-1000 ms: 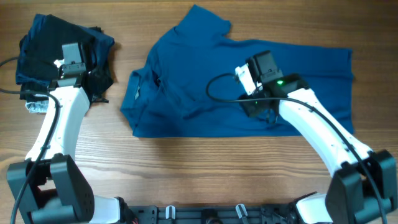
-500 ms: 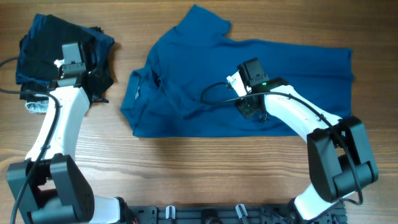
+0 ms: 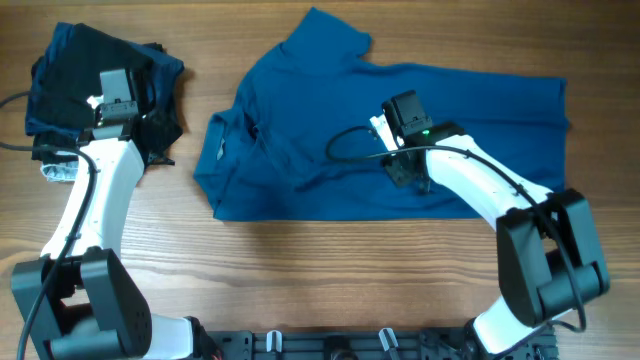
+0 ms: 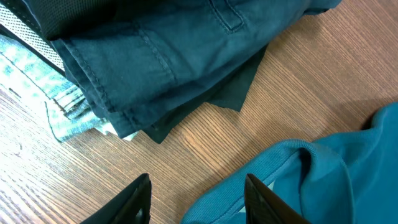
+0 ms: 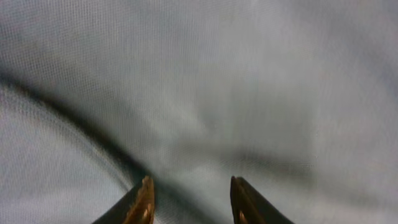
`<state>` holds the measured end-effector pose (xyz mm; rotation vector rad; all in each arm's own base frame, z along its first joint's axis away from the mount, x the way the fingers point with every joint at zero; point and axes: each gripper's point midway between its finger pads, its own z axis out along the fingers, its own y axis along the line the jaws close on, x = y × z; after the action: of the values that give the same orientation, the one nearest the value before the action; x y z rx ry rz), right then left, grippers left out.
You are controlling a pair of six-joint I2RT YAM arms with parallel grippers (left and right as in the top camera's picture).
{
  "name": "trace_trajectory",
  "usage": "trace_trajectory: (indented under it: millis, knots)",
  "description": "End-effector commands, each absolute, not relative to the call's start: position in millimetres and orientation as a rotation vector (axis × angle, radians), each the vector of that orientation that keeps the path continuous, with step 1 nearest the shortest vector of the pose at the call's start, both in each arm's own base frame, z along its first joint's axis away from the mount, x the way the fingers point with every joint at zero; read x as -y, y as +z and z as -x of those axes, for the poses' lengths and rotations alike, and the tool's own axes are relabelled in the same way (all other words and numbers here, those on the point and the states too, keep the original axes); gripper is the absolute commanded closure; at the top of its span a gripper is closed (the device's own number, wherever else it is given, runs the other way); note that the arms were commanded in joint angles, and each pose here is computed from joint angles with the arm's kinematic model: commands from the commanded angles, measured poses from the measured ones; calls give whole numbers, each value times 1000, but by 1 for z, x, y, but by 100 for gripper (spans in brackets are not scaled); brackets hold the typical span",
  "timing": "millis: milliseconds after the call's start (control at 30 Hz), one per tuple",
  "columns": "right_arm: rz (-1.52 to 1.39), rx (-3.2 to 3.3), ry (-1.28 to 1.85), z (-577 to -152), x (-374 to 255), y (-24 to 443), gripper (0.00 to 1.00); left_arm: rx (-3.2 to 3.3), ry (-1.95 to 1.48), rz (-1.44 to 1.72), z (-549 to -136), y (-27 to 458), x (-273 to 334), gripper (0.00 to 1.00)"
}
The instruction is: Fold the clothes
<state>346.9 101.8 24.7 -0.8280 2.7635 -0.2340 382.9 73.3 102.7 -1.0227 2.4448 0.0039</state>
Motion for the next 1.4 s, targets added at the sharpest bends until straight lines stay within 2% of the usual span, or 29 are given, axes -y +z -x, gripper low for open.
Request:
trace_trajectory:
  millis: [0, 133, 267, 500, 733, 867, 1100, 1267, 1367]
  knots:
    - [411, -2844, -298, -341, -73, 55, 60, -2443, 0, 1041, -384, 101, -76, 52]
    - [19, -3030, -176, -315, -33, 47, 64, -2443, 0, 1041, -384, 101, -76, 52]
    - [-608, -3028, 2, -307, 32, 45, 63, -2443, 0, 1041, -384, 101, -76, 52]
    - [-1012, -2969, 85, -282, 88, 42, 63, -2442, -1, 1041, -384, 101, -76, 52]
    - [-1040, -2892, 82, -286, 94, 20, 63, -2443, -1, 1040, -384, 101, -76, 53]
    - [-1029, -2795, 122, -305, 96, 15, 63, -2442, -1, 1041, -384, 101, -76, 52]
    - [-858, -2585, 339, -372, 90, 49, 62, -2444, -1, 1040, -384, 101, -76, 53]
    - [-727, -2471, 282, -401, 104, 69, 47, -2443, 0, 1040, -384, 101, -76, 52]
    - [-791, -2461, 292, -390, 112, 100, 46, -2450, 3, 1042, -382, 100, -76, 52]
